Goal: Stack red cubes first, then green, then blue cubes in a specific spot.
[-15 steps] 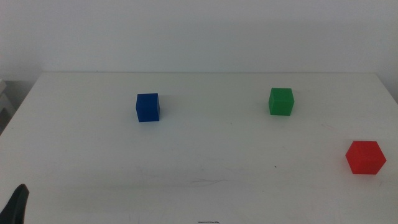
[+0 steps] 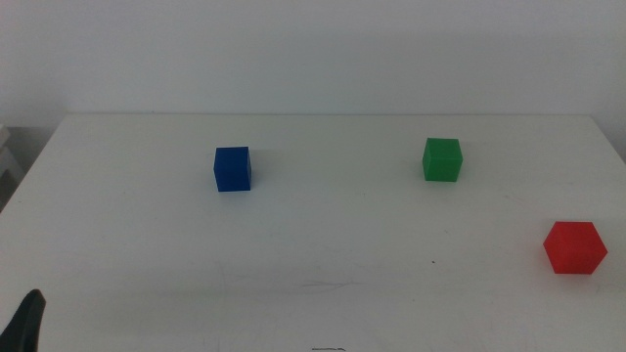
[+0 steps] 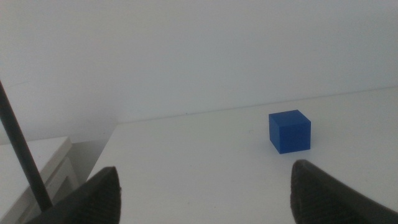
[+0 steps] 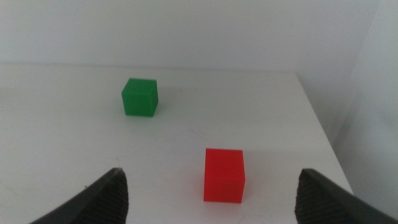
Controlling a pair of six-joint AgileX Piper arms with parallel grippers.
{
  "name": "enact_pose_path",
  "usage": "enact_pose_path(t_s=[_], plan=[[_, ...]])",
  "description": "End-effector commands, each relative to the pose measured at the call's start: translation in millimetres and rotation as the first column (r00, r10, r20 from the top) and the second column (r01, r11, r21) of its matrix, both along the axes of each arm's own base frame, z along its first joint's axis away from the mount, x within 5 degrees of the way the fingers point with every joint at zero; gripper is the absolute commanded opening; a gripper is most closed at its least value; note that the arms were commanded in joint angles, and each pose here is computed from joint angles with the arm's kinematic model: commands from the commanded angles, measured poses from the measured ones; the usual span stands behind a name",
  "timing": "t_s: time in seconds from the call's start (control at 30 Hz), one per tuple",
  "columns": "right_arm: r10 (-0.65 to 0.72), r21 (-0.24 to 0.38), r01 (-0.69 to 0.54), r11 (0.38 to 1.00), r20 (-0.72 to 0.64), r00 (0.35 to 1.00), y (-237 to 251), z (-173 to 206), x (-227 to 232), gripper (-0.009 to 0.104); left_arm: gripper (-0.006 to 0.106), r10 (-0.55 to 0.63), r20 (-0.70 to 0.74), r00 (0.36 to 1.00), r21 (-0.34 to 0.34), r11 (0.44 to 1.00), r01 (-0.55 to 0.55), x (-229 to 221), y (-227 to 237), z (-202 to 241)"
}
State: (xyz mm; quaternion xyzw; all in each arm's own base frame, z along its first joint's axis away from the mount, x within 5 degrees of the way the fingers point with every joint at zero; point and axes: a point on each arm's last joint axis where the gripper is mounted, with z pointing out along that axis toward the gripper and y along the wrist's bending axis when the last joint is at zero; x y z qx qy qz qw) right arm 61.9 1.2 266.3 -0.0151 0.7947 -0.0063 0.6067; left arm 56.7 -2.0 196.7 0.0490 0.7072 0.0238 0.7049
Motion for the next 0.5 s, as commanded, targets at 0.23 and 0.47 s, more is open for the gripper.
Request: enact_pose_path(t_s=[0.23,0.47], plan=[[0.018,0.01,-0.016,1.0,-0.163,0.987,1.1,62.6,28.9,0.087,0.093,-0.003,0.097,0.995,-0.016,1.0,0.004,-1.9,-0.1,9.4],[0.056,0.049,-0.04,0.998,-0.398,0.916,4.1,92.6,57.1,0.087,0.093,-0.003,0.097,0.995,-0.016,1.0,0.004,-1.9,-0.1,9.4]])
